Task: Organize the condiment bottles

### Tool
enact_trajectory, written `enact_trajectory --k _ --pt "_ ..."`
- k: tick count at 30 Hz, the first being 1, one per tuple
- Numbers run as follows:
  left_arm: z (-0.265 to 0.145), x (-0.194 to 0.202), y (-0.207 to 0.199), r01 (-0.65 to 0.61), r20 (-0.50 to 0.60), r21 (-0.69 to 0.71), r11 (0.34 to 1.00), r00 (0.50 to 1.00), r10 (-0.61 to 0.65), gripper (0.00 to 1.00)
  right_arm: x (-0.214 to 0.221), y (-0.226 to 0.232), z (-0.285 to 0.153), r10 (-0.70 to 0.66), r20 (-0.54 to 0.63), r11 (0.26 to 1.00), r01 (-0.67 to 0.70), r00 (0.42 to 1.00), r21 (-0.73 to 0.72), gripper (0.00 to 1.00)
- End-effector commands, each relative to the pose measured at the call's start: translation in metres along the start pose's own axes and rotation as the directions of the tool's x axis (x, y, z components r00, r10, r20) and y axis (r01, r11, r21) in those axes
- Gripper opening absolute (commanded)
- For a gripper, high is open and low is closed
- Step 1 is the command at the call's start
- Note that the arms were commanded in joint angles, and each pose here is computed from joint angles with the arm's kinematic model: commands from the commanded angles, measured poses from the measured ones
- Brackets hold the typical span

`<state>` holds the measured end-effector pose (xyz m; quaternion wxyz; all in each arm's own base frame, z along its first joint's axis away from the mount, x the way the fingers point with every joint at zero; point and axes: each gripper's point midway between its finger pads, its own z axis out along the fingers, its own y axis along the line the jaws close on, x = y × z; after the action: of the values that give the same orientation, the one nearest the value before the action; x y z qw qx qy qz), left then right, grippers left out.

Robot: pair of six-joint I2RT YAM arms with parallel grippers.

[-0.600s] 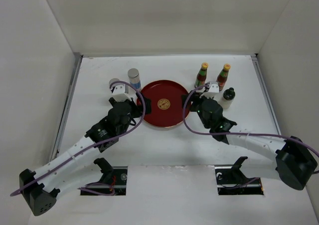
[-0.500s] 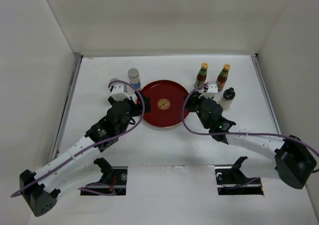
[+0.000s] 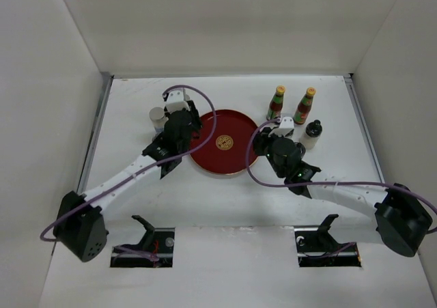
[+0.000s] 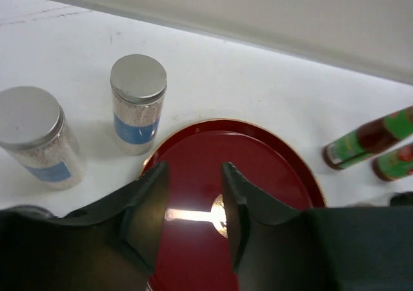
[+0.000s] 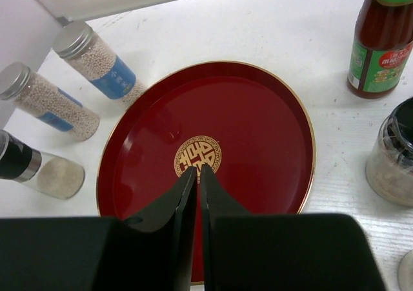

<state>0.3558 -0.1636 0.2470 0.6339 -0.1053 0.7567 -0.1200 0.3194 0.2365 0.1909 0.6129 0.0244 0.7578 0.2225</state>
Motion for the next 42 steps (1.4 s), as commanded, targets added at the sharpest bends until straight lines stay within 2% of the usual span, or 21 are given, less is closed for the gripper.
enact_trajectory --k 1,4,6,8,11,14,25,32,37,40,42 --pt "0.026 -0.031 -0.009 -0.048 0.060 -0.031 0.998 0.997 0.050 0.39 -0.018 0.014 0.005 0.000 0.055 1.000 0.001 0.999 -0.030 0.16" --pt "0.048 -0.026 0.009 -0.073 0.040 -0.126 0.989 0.996 0.079 0.68 -0.019 0.012 0.005 -0.006 0.060 1.000 0.007 0.998 -0.019 0.28" --pt "0.056 -0.026 0.015 -0.070 0.042 -0.148 0.987 0.996 0.077 0.79 -0.019 0.011 0.005 -0.007 0.062 1.000 0.008 0.998 -0.018 0.37" --pt "0.064 -0.030 0.018 -0.076 0.046 -0.164 0.984 0.995 0.085 0.85 -0.020 0.012 0.004 -0.011 0.062 1.000 0.013 0.998 -0.024 0.43" --pt "0.081 -0.030 0.024 -0.098 0.021 -0.176 0.980 0.994 0.103 0.87 -0.019 0.014 0.004 -0.008 0.065 0.999 0.010 0.998 -0.034 0.53" --pt "0.094 -0.027 0.032 -0.095 0.009 -0.192 0.977 0.995 0.098 0.87 -0.020 0.013 0.003 -0.009 0.068 0.999 0.011 0.998 -0.037 0.60" --pt "0.131 -0.003 0.038 -0.134 -0.069 -0.187 0.973 0.990 0.123 0.86 -0.023 0.021 -0.002 0.007 0.078 0.996 0.000 0.997 -0.089 0.64" --pt "0.147 0.013 0.049 -0.180 -0.105 -0.255 0.950 0.982 0.158 0.82 -0.026 0.019 -0.005 0.014 0.090 0.996 -0.006 0.996 -0.091 0.65" --pt "0.153 0.020 0.052 -0.188 -0.111 -0.276 0.943 0.980 0.163 0.66 -0.035 0.014 -0.011 0.042 0.124 0.995 -0.030 0.991 -0.097 0.65" --pt "0.153 0.013 0.051 -0.174 -0.092 -0.281 0.944 0.984 0.153 0.49 -0.039 0.013 -0.014 0.052 0.135 0.994 -0.038 0.990 -0.102 0.65" --pt "0.147 0.002 0.046 -0.157 -0.065 -0.271 0.950 0.987 0.144 0.42 -0.040 0.011 -0.014 0.056 0.141 0.994 -0.042 0.989 -0.099 0.65"
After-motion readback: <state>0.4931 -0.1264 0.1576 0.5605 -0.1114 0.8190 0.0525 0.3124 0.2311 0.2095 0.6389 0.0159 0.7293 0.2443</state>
